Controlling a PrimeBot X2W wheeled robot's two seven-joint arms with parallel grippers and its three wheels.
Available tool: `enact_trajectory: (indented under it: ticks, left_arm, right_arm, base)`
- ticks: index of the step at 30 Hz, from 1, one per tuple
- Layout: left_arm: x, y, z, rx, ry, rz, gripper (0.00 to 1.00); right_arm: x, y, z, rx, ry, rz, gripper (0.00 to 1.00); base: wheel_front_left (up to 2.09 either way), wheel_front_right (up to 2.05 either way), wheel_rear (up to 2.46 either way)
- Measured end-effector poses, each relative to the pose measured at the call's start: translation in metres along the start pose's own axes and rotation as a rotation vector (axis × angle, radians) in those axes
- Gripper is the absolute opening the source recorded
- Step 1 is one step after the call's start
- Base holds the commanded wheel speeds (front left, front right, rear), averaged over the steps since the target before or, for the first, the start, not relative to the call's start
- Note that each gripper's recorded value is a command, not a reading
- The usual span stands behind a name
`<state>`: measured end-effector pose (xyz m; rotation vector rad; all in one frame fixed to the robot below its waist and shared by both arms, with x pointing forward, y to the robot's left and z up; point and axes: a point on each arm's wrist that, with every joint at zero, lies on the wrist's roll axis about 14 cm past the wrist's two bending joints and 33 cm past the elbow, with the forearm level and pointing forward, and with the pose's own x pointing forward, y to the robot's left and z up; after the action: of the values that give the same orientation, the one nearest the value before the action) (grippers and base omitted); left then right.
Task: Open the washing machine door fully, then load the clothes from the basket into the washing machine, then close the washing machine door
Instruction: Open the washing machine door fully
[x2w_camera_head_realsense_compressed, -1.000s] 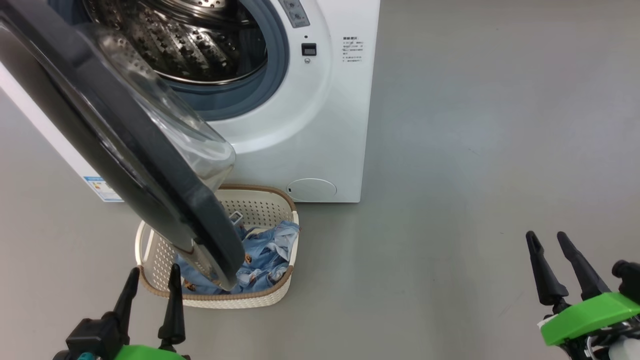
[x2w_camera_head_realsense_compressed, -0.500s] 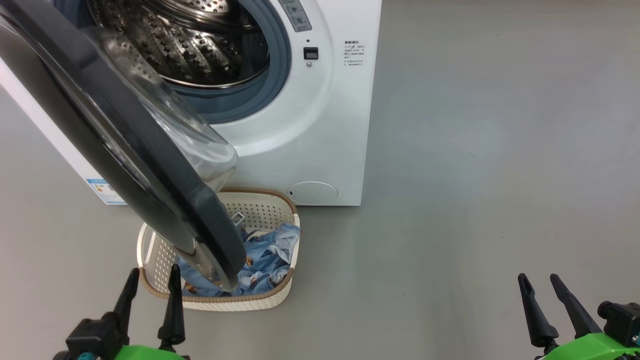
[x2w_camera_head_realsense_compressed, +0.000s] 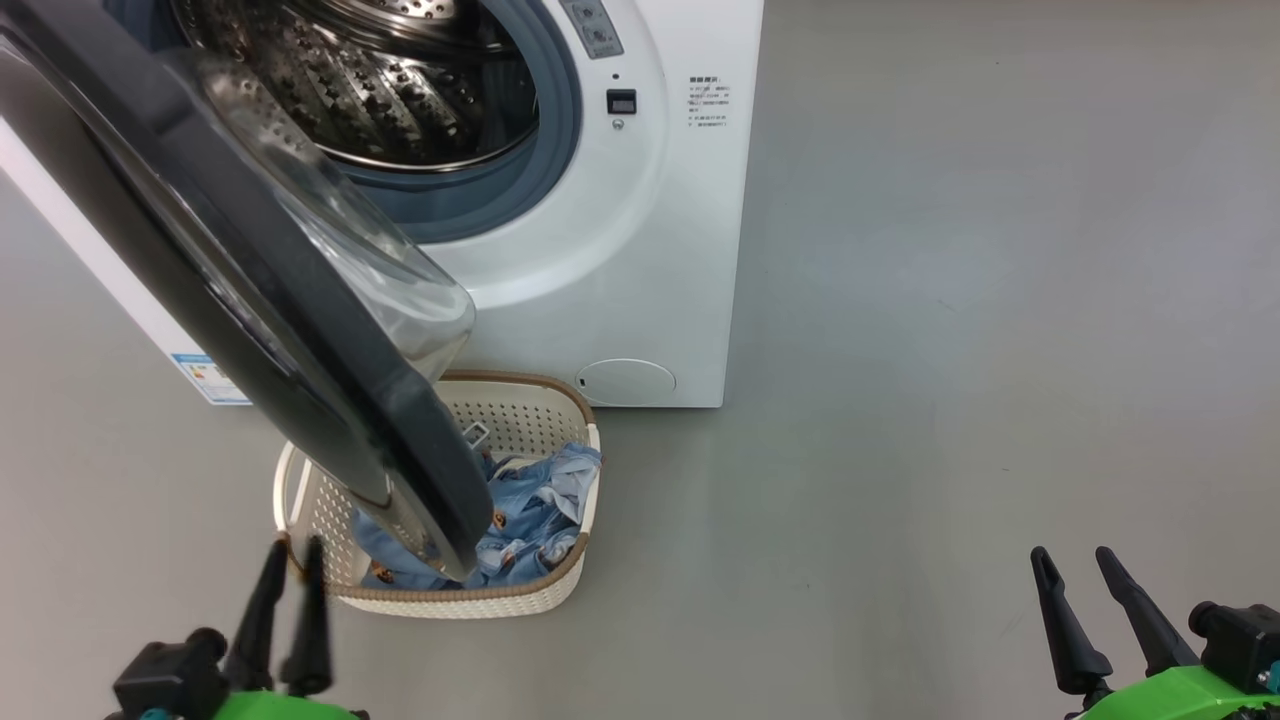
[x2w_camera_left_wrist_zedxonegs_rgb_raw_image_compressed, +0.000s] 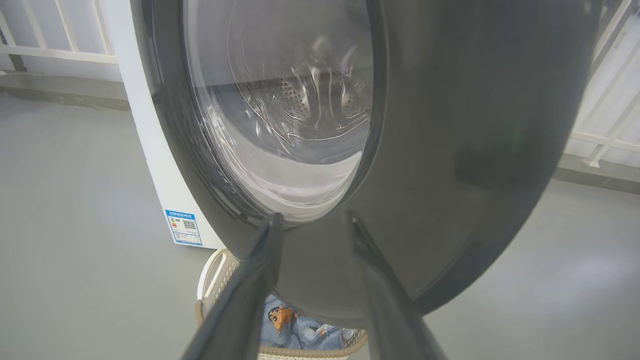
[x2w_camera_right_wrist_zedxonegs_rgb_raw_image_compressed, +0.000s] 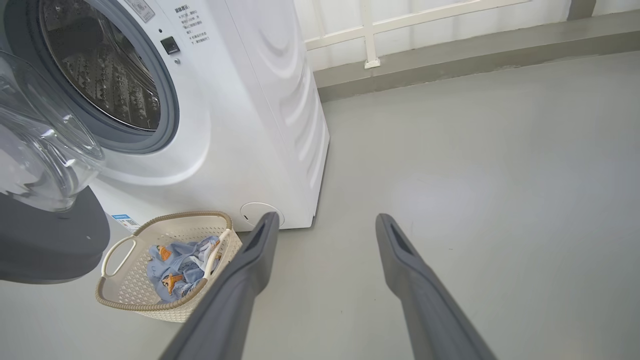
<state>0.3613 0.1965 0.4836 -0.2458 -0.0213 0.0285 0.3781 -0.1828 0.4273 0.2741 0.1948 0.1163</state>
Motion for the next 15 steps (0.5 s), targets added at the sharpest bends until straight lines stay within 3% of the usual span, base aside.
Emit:
enact_trajectory:
  ticks: [6, 15]
  left_arm:
    - [0.002, 0.011, 0.017, -0.032, -0.056, 0.036, 0.0]
    - [0.007, 0.027, 0.105, -0.058, -0.332, 0.073, 0.0]
  right_arm:
    - [0.003, 0.004, 0.001, 0.003, -0.004, 0.01, 1.0]
    - [0.007, 0.009, 0.002, 0.001, -0.008, 0.026, 1.0]
  base:
    - [0.0, 0.0, 0.0]
    - [0.0, 0.0, 0.0]
